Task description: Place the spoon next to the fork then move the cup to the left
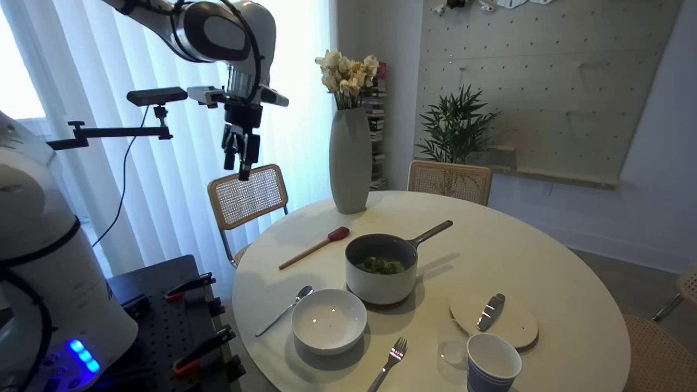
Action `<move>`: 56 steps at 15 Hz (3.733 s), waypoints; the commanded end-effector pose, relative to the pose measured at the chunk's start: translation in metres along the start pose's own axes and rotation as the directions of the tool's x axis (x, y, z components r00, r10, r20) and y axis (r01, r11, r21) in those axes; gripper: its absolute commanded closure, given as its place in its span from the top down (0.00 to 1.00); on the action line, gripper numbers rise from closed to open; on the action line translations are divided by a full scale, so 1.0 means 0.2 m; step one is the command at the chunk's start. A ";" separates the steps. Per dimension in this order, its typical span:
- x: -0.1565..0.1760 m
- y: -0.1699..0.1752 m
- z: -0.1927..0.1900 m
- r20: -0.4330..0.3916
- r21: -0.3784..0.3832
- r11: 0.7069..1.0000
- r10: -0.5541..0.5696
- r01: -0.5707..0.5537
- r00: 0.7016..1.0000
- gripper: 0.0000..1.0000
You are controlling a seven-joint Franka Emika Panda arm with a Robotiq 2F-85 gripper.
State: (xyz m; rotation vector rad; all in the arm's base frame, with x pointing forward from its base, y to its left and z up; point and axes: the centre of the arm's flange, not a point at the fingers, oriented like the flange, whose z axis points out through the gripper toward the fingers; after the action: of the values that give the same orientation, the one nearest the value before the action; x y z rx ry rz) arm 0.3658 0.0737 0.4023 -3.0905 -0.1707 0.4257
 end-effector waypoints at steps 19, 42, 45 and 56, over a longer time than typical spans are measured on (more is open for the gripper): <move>0.68 0.21 0.68 0.152 -0.029 0.883 -0.460 0.469 0.875 1.00; 0.51 0.10 1.09 -0.061 -0.092 0.994 0.059 -0.064 0.996 1.00; 0.52 0.13 1.12 -0.065 -0.088 0.987 0.128 -0.133 0.990 1.00; 0.59 0.26 1.33 -0.019 -0.139 0.986 0.086 -0.088 0.996 1.00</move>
State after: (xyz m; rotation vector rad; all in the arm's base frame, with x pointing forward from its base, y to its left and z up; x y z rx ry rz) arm 0.4064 0.0317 0.1265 -3.2292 -0.0294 0.4449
